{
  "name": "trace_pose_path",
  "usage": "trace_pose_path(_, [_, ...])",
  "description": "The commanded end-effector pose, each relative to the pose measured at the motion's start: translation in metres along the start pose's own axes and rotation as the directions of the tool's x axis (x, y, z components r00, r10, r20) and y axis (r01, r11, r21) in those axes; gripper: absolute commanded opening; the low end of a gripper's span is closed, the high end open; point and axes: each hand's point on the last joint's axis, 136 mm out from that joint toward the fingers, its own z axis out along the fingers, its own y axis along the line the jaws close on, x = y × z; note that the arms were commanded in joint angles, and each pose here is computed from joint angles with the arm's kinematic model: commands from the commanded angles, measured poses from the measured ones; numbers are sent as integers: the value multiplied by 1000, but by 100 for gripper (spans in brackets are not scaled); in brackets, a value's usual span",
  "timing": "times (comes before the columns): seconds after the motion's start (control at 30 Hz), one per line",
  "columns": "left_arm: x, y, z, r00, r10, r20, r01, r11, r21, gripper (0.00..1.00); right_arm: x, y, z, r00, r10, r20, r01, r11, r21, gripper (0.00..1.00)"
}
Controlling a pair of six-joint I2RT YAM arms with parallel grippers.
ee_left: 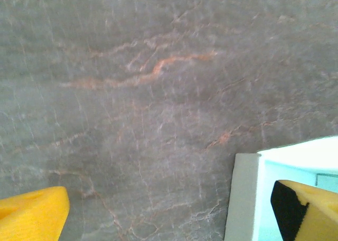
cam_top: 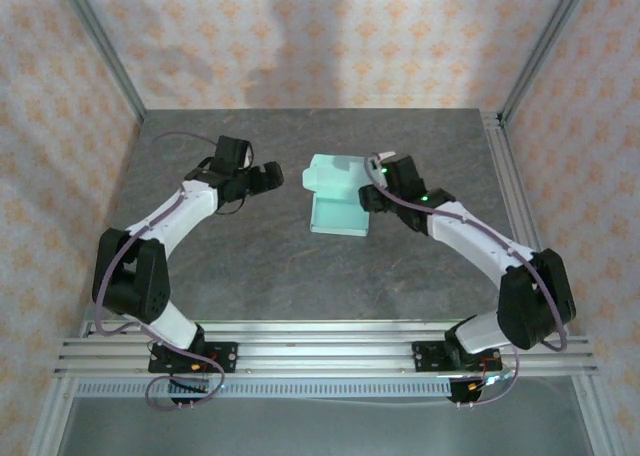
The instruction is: Fold the paper box
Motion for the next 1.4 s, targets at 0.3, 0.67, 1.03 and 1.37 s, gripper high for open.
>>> trace_pose_path(0.3, [-14,-36,-50,952,298,71,-305,944,124,100,-13,-15,-2,938,-247,-245,180,948,-263,70])
trace_pose_path(0.67, [3,-36,-54,938,344,53,-348,923,163,98,-23,-18,26,859,-358,-366,206,896,-393,46])
trace_pose_path(1.03, [3,-38,-55,934,354,56,-358,917,175,98,-22,-22,39,827,-412,-383,248,878,-409,27])
trace_pose_path(1.37, [3,-38,-58,926,368,80,-376,909,179,98,-22,-25,41,815,-454,-360,299,861,-411,9])
